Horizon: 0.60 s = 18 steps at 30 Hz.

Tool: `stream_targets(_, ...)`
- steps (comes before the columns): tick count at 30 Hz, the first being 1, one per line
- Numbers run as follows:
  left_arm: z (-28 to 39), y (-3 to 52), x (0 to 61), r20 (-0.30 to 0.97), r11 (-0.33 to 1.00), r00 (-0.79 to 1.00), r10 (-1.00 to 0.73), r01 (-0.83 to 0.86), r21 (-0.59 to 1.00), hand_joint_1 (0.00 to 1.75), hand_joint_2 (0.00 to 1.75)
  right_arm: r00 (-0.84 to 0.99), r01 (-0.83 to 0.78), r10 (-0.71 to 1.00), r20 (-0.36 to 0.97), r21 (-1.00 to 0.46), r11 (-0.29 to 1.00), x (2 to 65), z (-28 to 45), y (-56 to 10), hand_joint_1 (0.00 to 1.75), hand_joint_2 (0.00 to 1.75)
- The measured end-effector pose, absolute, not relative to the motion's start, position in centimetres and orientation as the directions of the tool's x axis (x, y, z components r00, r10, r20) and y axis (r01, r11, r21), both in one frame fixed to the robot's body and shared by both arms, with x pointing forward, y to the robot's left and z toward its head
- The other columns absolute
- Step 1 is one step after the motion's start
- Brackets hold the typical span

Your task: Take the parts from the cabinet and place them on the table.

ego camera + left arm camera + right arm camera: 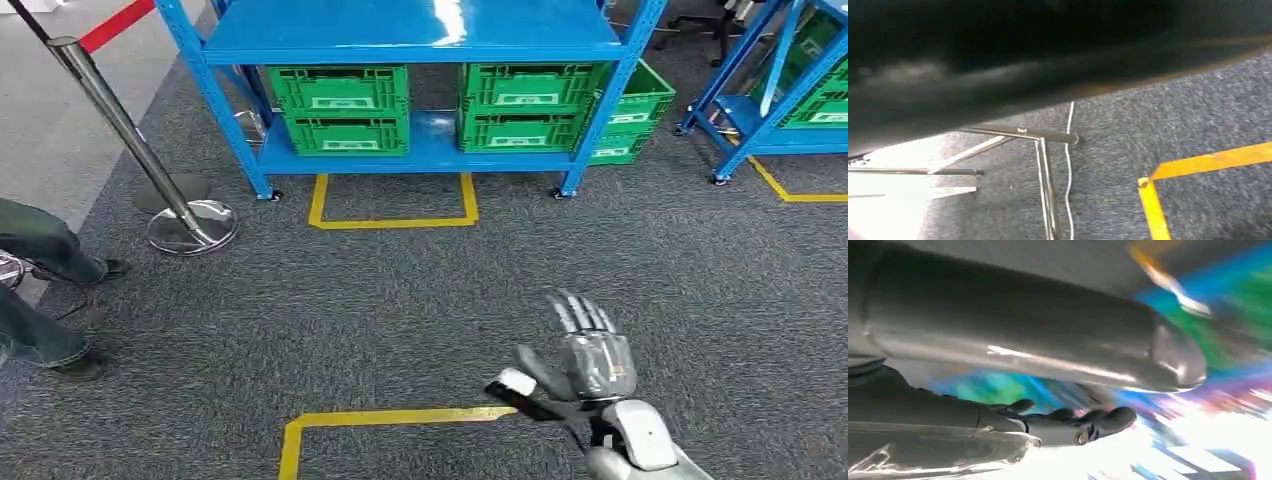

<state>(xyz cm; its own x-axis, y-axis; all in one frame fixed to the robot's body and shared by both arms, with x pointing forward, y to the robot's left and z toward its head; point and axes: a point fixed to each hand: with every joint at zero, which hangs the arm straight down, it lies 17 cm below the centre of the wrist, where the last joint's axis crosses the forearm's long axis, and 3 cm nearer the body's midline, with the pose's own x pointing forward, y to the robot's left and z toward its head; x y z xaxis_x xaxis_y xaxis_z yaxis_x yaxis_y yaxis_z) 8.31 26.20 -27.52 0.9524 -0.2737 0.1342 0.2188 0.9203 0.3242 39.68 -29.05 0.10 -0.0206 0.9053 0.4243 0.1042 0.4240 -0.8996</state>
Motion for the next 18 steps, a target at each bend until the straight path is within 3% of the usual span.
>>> stream_targets(2, -27.5, 26.1, 8.6, 0.149, 0.923, 0.951, -0.27, 0.212, 0.32, 0.0, 0.0, 0.231, 0.001, 0.838, 0.494, -0.862, 0.507, 37.6, -7.1, -33.9, 0.0, 0.0)
stream_targets(7, -27.4, 26.4, 9.1, 0.164, 0.926, 0.951, -0.263, 0.201, 0.319, 0.0, 0.0, 0.7, -0.243, 0.619, 0.356, -0.696, 0.675, 23.9, -21.0, -36.0, 0.0, 0.0)
stream_targets(10, -27.4, 26.5, 9.3, 0.168, 0.927, 0.951, -0.26, 0.197, 0.321, 0.0, 0.0, 0.799, -0.281, 0.534, 0.277, -0.612, 0.739, 17.9, -24.1, -34.3, 0.0, 0.0)
stream_targets(14, -27.4, 26.5, 9.6, 0.176, 0.93, 0.954, -0.243, 0.178, 0.323, 0.0, 0.0, 0.95, -0.249, 0.308, 0.061, -0.45, 0.858, 10.6, -26.8, -32.3, 0.0, 0.0)
stream_targets(18, -27.4, 26.5, 9.5, 0.171, 0.931, 0.957, -0.234, 0.17, 0.323, 0.0, 0.0, 0.974, -0.208, 0.228, 0.005, -0.388, 0.898, 7.9, -27.3, -30.3, 0.0, 0.0)
